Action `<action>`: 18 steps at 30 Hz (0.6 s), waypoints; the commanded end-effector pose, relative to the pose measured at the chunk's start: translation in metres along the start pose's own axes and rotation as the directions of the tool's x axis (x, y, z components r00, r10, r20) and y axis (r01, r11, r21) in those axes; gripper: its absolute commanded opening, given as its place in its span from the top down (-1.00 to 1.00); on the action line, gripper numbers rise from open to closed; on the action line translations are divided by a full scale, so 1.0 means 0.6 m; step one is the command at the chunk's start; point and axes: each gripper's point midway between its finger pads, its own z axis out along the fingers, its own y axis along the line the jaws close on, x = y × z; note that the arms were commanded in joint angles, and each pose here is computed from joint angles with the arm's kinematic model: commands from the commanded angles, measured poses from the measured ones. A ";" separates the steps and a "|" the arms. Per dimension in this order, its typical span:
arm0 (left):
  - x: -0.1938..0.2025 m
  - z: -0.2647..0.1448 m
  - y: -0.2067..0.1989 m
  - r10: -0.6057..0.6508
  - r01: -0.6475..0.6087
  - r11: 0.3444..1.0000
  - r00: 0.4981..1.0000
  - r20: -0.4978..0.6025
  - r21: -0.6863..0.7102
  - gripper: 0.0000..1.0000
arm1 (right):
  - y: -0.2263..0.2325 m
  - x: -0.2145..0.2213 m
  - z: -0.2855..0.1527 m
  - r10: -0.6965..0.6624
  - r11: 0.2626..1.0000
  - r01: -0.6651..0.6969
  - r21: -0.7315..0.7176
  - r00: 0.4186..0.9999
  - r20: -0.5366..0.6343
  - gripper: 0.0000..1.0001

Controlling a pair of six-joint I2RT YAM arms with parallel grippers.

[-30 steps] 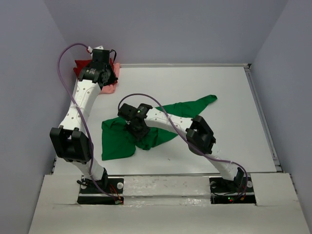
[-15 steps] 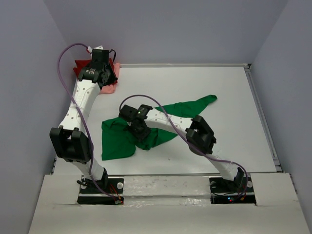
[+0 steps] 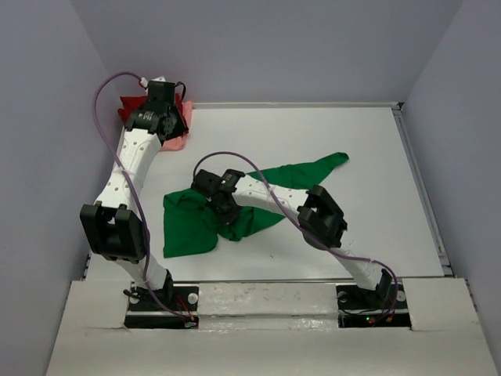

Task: Fold and stack the t-shirts
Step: Flatten out the tshirt

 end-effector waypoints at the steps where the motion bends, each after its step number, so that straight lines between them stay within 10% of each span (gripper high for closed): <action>1: -0.030 -0.032 0.011 -0.016 0.016 1.000 0.996 0.083 -0.002 0.92 | -0.065 -0.063 -0.079 0.022 0.978 -0.058 0.199 0.983 0.180 1.00; 6: -0.016 -0.025 0.017 -0.026 0.026 1.000 0.997 0.067 -0.004 0.91 | -0.229 -0.133 -0.216 0.052 0.867 -0.213 0.450 0.938 0.344 1.00; 18: 0.077 0.021 0.021 -0.032 0.033 0.999 0.998 -0.046 0.026 0.92 | -0.389 -0.186 -0.548 -0.033 0.789 -0.409 0.459 0.717 0.696 1.00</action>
